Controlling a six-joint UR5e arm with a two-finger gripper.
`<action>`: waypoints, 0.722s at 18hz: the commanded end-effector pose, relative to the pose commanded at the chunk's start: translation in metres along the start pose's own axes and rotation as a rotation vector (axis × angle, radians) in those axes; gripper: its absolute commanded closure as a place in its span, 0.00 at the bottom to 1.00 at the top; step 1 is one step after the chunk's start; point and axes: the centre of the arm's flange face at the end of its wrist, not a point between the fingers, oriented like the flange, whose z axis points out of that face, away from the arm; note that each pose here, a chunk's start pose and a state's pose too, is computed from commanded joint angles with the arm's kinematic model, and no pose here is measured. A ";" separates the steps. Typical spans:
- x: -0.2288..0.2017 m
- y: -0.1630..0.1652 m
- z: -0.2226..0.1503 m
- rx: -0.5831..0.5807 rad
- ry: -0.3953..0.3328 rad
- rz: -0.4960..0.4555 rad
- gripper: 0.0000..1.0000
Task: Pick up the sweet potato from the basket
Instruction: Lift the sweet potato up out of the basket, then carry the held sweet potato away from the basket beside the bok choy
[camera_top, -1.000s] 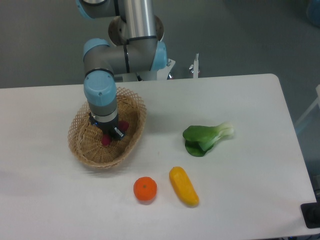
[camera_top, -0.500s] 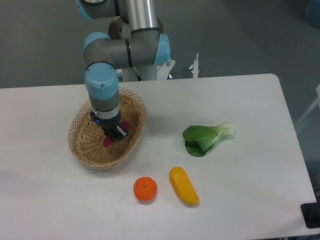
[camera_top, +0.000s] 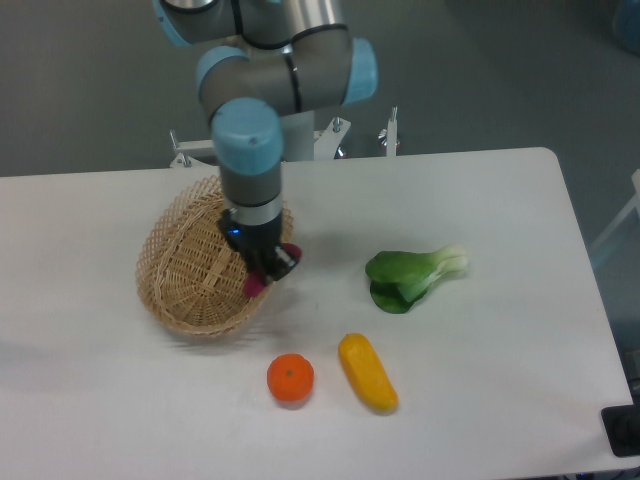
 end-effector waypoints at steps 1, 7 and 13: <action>-0.007 0.002 -0.004 -0.002 0.000 0.000 0.74; -0.053 0.027 -0.032 -0.028 0.017 -0.019 0.73; -0.102 0.031 -0.055 -0.018 -0.022 -0.033 0.73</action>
